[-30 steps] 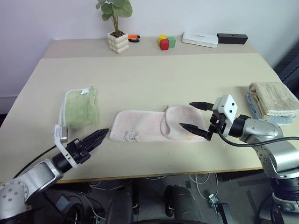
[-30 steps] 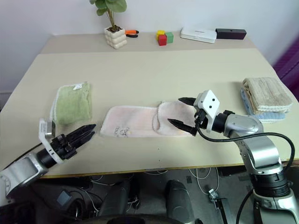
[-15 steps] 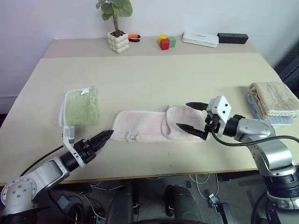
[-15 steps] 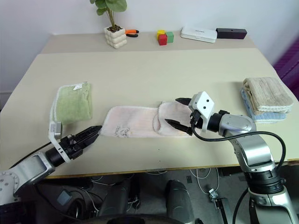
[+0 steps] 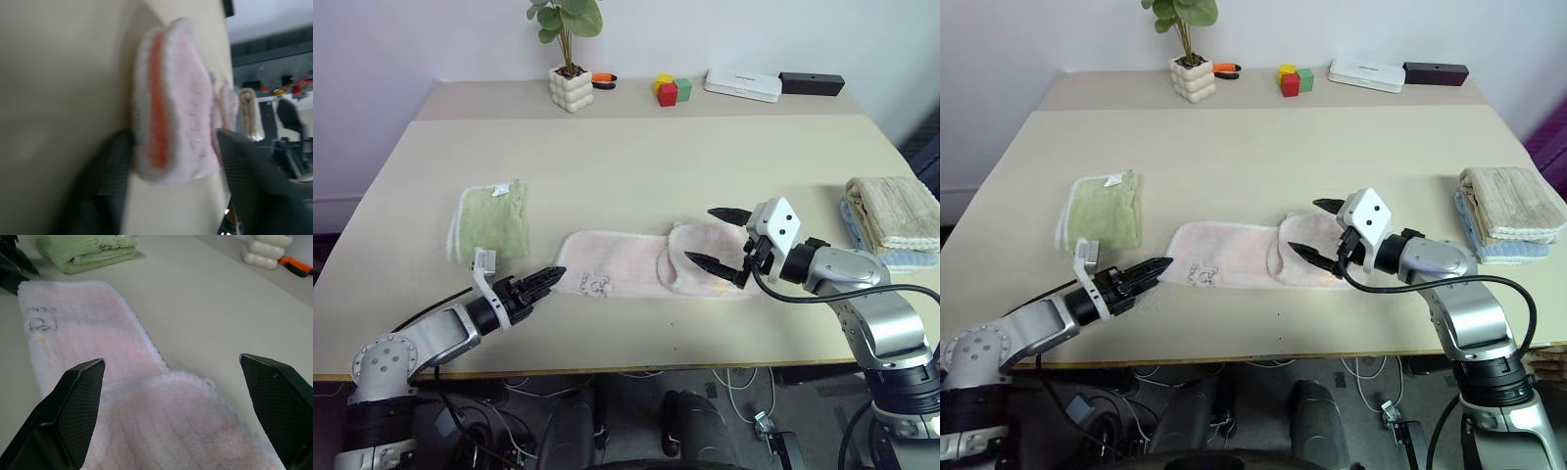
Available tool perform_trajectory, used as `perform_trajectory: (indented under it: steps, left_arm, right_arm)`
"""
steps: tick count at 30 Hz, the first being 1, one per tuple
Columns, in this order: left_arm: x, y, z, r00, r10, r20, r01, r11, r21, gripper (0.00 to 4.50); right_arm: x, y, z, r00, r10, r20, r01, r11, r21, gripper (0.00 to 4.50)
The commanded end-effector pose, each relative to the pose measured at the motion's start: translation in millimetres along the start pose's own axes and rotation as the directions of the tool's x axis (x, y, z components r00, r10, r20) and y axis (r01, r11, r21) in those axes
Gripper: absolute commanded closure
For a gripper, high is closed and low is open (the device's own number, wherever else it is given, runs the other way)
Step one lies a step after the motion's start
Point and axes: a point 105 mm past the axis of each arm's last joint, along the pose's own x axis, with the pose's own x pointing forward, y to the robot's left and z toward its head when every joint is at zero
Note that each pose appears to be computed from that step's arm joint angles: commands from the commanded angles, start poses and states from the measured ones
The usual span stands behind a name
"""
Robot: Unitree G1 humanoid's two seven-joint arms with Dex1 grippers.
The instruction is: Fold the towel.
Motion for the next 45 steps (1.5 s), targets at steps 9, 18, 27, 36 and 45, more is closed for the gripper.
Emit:
perform_trajectory:
  steps: [9,18,27,36,45]
  left_arm:
    - [12.7,-32.6,15.2,0.994,-0.112,0.007,0.112,0.993,0.026,4.46]
    - [34.0,-105.1,24.6,0.945,-0.319,-0.071,0.327,0.921,0.211,4.46]
    - [99.1,-155.6,-18.0,0.84,-0.43,-0.33,0.527,0.79,0.313,4.46]
    - [161.9,-174.1,-68.1,0.728,-0.453,-0.515,0.65,0.696,0.306,4.46]
    - [197.7,-171.4,-106.5,0.679,-0.413,-0.607,0.693,0.634,0.343,4.46]
  right_arm:
    - [-13.1,-9.9,8.1,0.999,-0.051,0.004,0.051,0.997,-0.058,0.0]
    - [-67.8,-11.7,9.6,1.0,0.006,-0.004,-0.005,1.0,0.025,0.0]
    - [-91.9,-8.1,27.1,0.998,-0.017,0.056,0.014,0.998,0.054,0.0]
    - [-114.6,8.3,26.8,0.995,-0.089,0.054,0.084,0.993,0.084,0.0]
    - [-117.3,14.5,31.3,0.987,-0.154,0.038,0.151,0.987,0.061,0.0]
